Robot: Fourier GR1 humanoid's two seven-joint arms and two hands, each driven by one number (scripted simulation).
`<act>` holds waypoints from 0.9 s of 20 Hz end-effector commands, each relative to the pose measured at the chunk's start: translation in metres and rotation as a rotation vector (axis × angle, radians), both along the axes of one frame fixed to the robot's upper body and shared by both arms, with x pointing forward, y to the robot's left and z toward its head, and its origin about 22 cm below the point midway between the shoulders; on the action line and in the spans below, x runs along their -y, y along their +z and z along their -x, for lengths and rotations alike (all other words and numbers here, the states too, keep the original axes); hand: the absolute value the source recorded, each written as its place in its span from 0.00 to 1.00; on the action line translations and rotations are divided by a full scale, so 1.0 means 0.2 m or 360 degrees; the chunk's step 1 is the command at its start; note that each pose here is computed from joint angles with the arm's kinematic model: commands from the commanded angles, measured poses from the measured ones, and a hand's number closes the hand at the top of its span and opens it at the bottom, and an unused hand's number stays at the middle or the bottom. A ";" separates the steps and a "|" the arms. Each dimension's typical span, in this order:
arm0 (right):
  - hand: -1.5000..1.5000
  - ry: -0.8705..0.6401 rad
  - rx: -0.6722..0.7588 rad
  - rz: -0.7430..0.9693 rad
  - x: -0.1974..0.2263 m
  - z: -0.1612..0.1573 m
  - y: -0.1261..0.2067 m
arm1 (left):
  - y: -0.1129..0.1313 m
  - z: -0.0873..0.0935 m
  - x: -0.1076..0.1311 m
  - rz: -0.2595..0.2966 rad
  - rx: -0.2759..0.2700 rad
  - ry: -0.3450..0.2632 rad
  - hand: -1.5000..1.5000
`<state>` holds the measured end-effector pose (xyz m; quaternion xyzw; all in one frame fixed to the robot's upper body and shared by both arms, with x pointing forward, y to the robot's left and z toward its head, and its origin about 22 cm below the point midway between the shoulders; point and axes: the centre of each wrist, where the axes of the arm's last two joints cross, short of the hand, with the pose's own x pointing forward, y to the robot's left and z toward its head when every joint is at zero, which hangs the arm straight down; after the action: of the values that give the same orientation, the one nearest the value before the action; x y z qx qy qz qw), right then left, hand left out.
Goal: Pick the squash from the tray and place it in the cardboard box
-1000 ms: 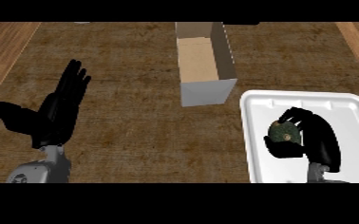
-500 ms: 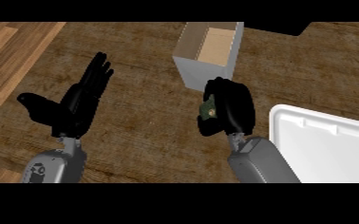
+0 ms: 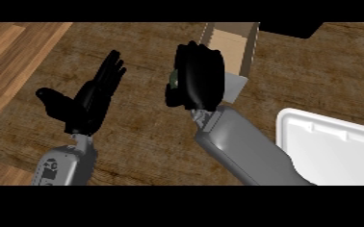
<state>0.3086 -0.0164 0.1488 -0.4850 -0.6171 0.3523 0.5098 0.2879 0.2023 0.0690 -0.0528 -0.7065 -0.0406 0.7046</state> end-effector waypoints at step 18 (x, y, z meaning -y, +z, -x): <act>1.00 -0.0689 0.0256 -0.0206 -0.25 -0.32 0.46 | -0.02 -0.03 -0.08 0.0001 -0.0002 0.0147 0.50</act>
<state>0.3647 0.0249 0.2346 -0.5799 -0.5972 0.2374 0.5008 0.2946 0.2133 0.0647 -0.0233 -0.7070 -0.0137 0.7067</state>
